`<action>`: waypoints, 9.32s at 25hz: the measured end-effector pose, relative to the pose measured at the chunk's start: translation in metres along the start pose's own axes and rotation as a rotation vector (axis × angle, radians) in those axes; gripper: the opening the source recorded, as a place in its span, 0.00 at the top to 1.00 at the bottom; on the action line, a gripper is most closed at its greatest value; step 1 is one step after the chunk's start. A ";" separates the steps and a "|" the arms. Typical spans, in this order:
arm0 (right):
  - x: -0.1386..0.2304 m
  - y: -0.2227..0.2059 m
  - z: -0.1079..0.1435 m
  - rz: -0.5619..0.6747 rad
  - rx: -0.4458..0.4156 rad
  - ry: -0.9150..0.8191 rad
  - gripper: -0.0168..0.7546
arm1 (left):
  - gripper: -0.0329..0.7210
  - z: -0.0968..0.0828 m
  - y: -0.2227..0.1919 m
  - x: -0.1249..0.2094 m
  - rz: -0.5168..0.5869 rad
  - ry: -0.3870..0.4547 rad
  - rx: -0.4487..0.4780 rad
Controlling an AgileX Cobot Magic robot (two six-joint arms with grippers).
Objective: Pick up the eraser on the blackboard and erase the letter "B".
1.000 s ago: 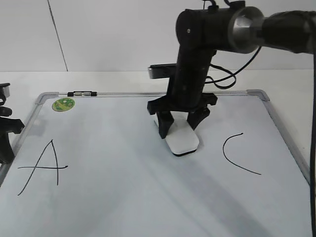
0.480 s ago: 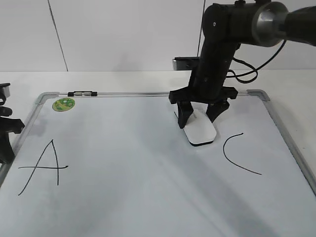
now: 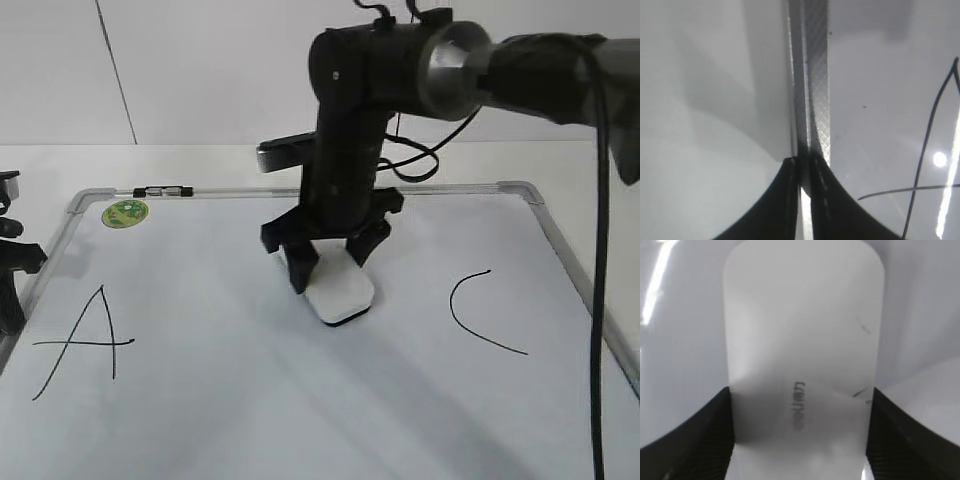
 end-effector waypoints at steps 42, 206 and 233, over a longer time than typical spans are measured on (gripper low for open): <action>0.031 0.090 -0.075 -0.183 0.052 -0.164 0.25 | 0.92 0.001 0.000 0.001 0.010 -0.004 -0.007; 0.434 0.163 0.089 -0.776 0.462 -0.270 0.21 | 0.57 0.031 0.208 0.277 -0.774 -0.202 0.067; 0.455 0.136 0.090 -0.788 0.616 -0.255 0.21 | 0.64 0.058 0.131 0.327 -1.044 -0.216 0.094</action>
Point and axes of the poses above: a point on each arm's last joint axis where the gripper is mounted, y pointing back along that axis away from the gripper, z along the wrist's bending axis when the last joint is at zero, x = y × z, the point moved 1 cm from there along -y, pointing out along that axis toward the gripper, and after that the axes turned 15 degrees about y, right-handed, at the moved point
